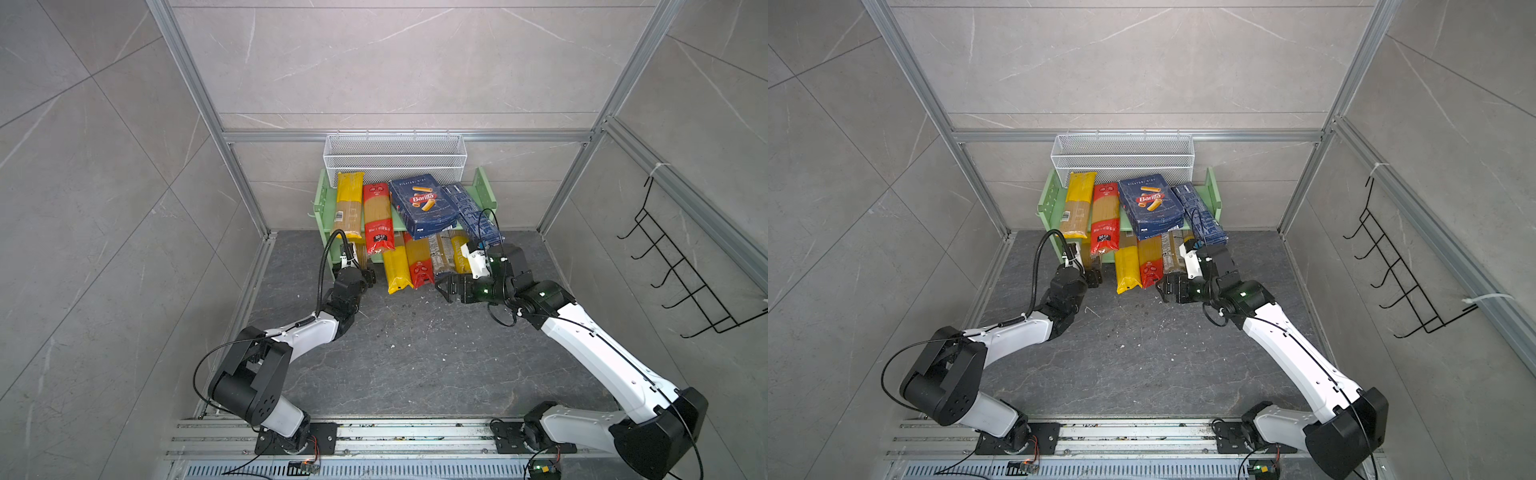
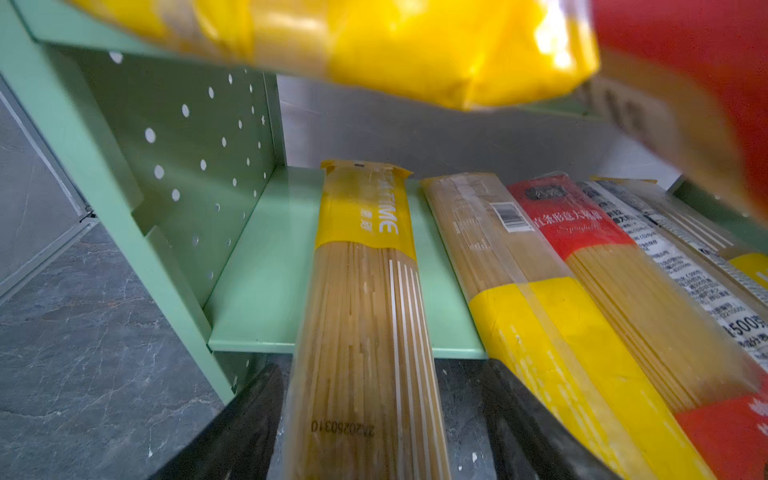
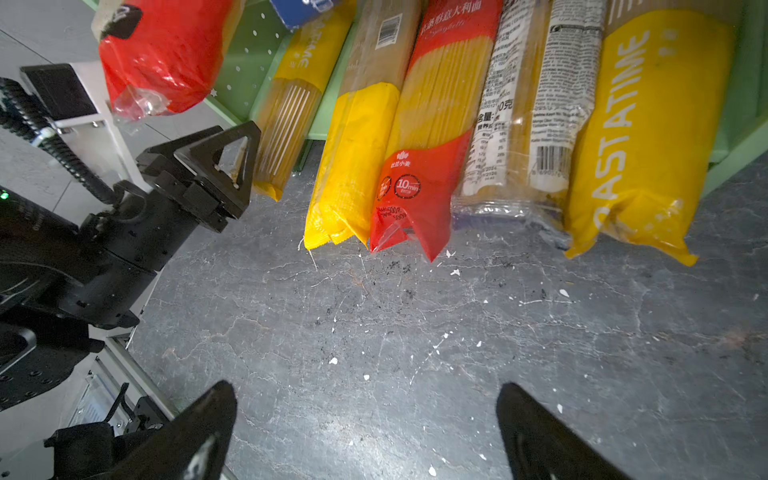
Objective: Place and organize the pasta boxes and bags onto the shelf
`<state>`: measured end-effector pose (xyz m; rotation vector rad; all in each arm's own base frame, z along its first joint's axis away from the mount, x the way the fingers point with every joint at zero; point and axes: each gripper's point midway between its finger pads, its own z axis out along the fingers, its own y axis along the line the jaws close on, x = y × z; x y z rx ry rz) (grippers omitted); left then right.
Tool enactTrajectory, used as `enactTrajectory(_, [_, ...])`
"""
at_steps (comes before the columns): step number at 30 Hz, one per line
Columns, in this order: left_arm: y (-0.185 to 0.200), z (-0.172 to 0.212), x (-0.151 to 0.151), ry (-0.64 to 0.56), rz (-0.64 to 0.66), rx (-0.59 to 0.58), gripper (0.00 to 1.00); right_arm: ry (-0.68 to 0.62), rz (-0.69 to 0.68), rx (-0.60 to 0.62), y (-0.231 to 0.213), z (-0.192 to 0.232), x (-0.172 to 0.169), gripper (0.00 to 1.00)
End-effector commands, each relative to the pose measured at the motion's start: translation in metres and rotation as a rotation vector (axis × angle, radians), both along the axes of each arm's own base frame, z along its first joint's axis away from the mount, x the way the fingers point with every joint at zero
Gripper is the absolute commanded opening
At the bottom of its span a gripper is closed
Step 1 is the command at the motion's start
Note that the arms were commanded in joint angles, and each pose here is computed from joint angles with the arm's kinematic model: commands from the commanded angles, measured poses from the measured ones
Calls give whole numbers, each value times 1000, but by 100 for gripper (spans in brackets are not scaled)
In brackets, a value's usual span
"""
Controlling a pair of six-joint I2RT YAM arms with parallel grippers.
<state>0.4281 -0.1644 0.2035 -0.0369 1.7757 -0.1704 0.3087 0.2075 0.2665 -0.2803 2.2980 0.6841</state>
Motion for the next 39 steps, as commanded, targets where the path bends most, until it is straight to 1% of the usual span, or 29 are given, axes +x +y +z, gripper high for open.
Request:
enactTrajectory(1, [1,16,-11,-31,-1,-22,76,-16,7,21,-3,13,-8,100])
enactTrajectory(7, [0,14,-40,-16,-2,-2,77,-13,-2,18,-7,6,-13,100])
enactTrajectory(9, [0,16,-54,-9,-3,11,79,-11,-7,15,-8,1,-14,100])
enactTrajectory(12, [7,14,-75,22,10,45,87,-11,-19,8,-12,-6,-16,100])
enactTrajectory(14, [19,9,-89,68,28,50,94,-12,-33,-2,-15,-13,-16,100])
enactTrajectory(16, [31,9,-101,104,50,59,99,-8,-51,-25,-20,-22,-16,100])
enactTrajectory(18, [41,9,-110,147,68,90,100,-4,-71,-42,-24,-33,-16,100])
enactTrajectory(20, [51,8,-114,186,96,120,100,0,-89,-59,-29,-42,-15,100])
enactTrajectory(23, [71,4,-116,231,182,128,100,2,-123,-80,-37,-54,-16,100])
enactTrajectory(26, [107,-14,-116,291,299,55,100,-3,-178,-107,-53,-63,-16,100])
enactTrajectory(28, [124,-26,-115,309,336,38,100,-4,-231,-143,-69,-71,-14,99])
enactTrajectory(30, [139,-33,-113,299,386,72,100,0,-299,-172,-90,-80,-12,99])
enactTrajectory(32, [151,-39,-110,294,423,81,100,-3,-371,-205,-111,-88,-8,100])
enactTrajectory(34, [166,-47,-107,297,466,82,100,-26,-476,-243,-138,-95,-2,100])
enactTrajectory(36, [179,-54,-104,292,494,93,100,-33,-553,-243,-160,-104,3,100])
enactTrajectory(38, [192,-53,-102,276,526,95,100,-37,-643,-283,-184,-115,8,100])
enactTrajectory(39, [195,-50,-101,248,525,108,100,-43,-659,-291,-189,-113,12,100])
